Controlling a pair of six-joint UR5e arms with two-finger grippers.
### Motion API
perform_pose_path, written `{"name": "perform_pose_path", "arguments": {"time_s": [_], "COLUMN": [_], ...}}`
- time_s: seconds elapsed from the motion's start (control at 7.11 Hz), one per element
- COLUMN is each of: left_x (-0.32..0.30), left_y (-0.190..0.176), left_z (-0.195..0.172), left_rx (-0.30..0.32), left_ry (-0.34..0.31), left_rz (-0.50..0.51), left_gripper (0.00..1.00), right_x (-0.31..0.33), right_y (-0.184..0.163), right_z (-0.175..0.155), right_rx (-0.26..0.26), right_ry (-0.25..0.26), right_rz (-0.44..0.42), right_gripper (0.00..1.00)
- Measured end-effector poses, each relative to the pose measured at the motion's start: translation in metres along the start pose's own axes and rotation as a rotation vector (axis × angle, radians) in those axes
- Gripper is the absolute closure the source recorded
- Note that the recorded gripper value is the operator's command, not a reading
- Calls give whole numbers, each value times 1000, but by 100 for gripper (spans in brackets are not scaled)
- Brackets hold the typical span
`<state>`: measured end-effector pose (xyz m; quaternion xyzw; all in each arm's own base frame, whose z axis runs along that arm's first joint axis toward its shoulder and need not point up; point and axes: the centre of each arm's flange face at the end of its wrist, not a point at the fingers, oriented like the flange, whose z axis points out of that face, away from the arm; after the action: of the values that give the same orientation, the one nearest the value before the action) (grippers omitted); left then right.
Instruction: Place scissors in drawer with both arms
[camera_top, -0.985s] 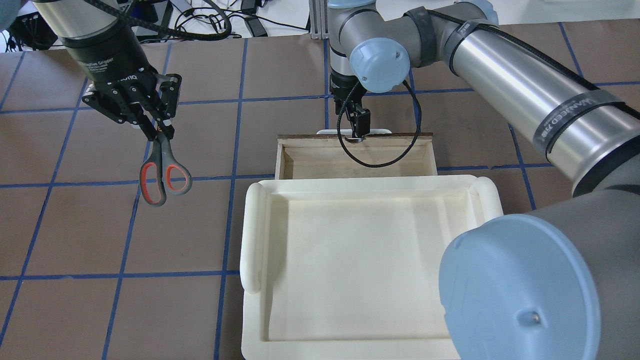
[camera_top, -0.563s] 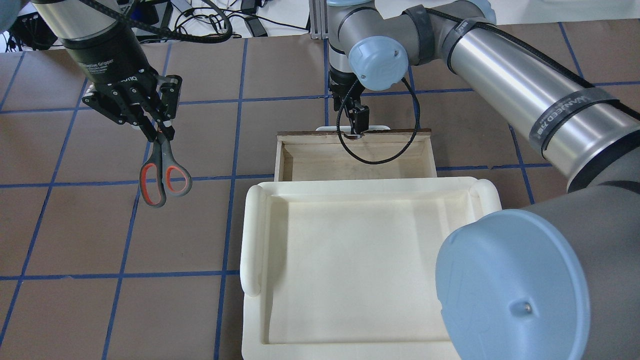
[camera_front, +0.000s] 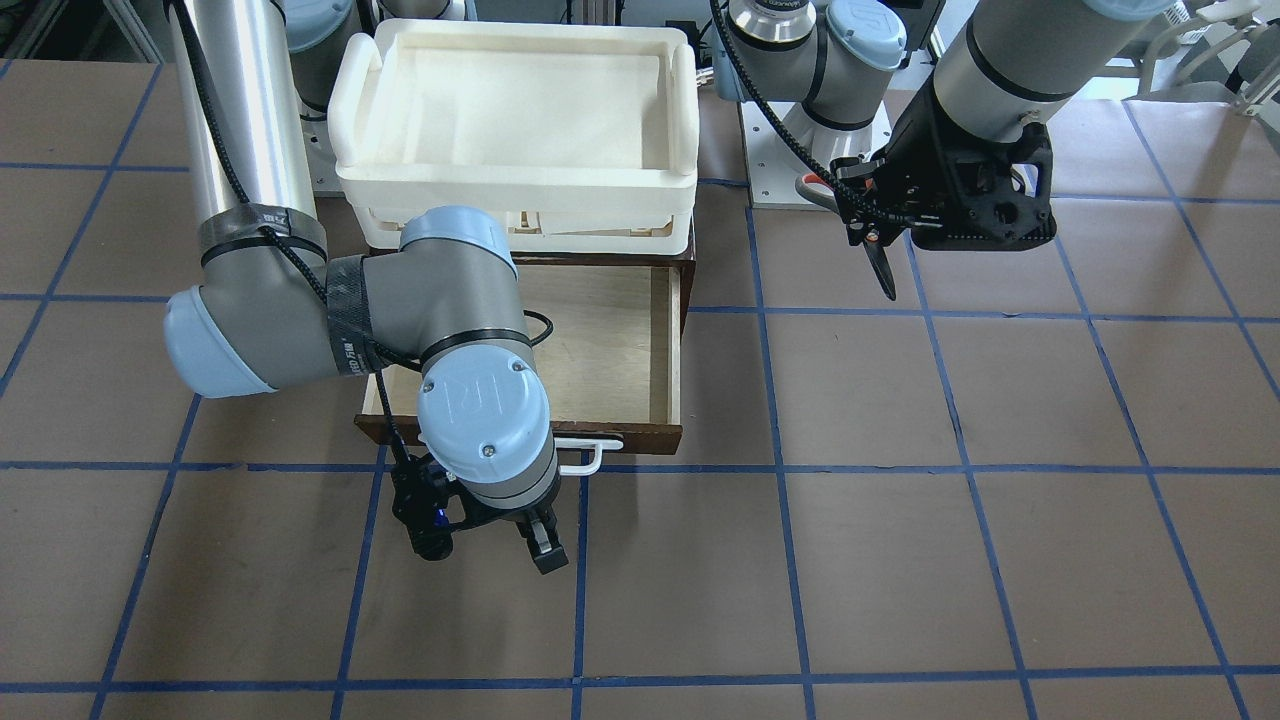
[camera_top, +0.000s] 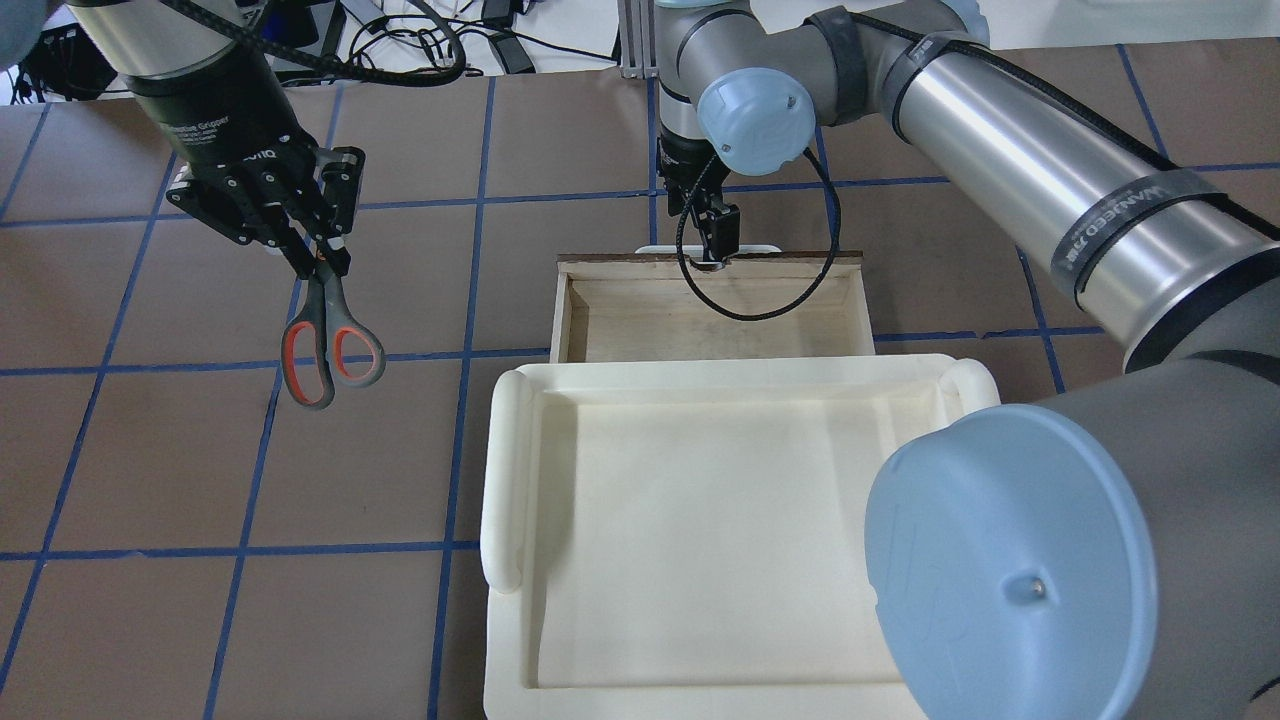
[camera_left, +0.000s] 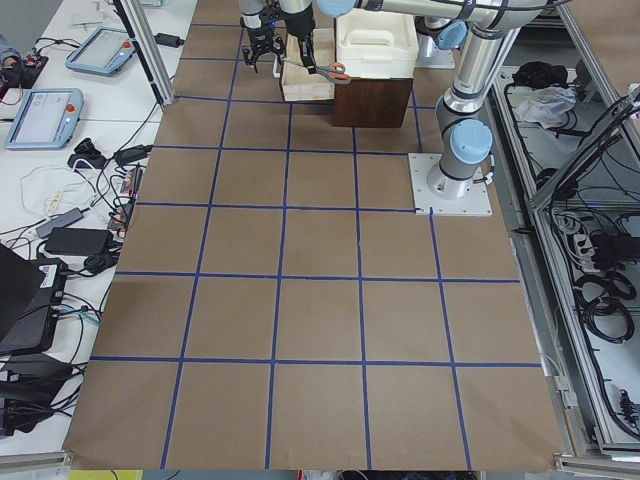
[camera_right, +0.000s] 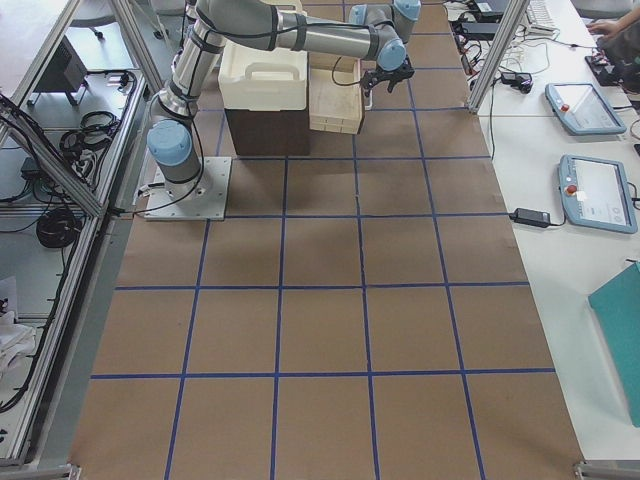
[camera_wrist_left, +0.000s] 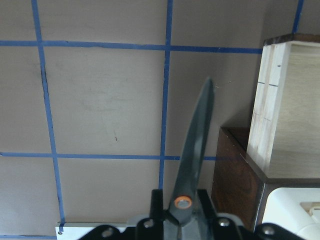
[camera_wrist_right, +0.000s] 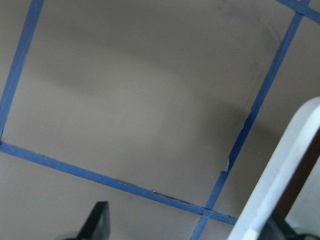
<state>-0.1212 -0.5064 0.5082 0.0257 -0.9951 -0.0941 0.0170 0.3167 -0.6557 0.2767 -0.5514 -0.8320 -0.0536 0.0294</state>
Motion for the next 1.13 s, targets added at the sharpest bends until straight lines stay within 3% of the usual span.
{"name": "perform_pose_path", "arguments": {"time_s": [0.42, 0.84, 1.13], "left_x": [-1, -1, 1], "left_y": [-8, -8, -11], "left_z": [-10, -10, -8], "left_rx": [84, 91, 86], "left_ry": [3, 5, 1], "left_rz": [-2, 11, 151], "left_gripper": [97, 97, 97], "right_x": [6, 25, 52], "right_y": [2, 8, 12], "right_z": [-17, -53, -99], "right_rx": [-7, -8, 4], "right_ry": [-20, -37, -63], "right_rz": [6, 12, -60], "right_gripper": [0, 0, 0]}}
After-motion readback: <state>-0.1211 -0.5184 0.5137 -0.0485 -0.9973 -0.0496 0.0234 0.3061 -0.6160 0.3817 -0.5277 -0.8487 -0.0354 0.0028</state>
